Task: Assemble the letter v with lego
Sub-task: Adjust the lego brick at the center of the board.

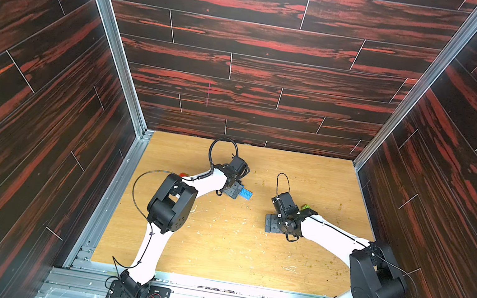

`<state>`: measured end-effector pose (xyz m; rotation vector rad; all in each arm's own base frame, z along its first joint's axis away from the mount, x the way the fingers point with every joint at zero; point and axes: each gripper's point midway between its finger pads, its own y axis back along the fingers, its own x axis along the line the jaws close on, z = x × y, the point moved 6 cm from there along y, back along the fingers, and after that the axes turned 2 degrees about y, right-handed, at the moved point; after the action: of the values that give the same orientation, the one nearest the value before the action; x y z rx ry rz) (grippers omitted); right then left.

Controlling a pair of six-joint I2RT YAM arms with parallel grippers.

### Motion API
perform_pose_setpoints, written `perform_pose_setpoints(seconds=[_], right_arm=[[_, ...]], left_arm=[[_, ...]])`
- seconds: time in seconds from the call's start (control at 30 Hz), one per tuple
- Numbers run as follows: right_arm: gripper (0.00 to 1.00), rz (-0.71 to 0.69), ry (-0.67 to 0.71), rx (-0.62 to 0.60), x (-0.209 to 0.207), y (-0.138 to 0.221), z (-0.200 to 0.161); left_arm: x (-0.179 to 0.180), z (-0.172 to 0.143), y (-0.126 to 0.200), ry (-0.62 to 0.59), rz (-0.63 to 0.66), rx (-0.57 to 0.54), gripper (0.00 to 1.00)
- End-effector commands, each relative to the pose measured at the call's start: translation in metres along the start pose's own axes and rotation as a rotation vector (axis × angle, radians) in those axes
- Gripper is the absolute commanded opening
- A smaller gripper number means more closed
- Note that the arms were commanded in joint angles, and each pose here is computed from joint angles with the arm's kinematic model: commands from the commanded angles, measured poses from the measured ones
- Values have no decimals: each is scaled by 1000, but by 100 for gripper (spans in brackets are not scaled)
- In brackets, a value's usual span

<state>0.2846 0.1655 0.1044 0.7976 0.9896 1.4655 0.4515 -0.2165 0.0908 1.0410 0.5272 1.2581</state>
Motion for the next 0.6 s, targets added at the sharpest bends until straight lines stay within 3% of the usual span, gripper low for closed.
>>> perform_pose_setpoints(seconds=[0.0,0.3,0.57], right_arm=[[93,-29,-16,34,-3,-3,-9],[87,6,39,100,-5,-17,-26],[76,19,76,138,-2,-34,-28]], left_arm=[[7,12,24,58,2,-52,100],[0,-22,60,223,-125,-144,100],[-11,-44,87,254,-190,-210,100]])
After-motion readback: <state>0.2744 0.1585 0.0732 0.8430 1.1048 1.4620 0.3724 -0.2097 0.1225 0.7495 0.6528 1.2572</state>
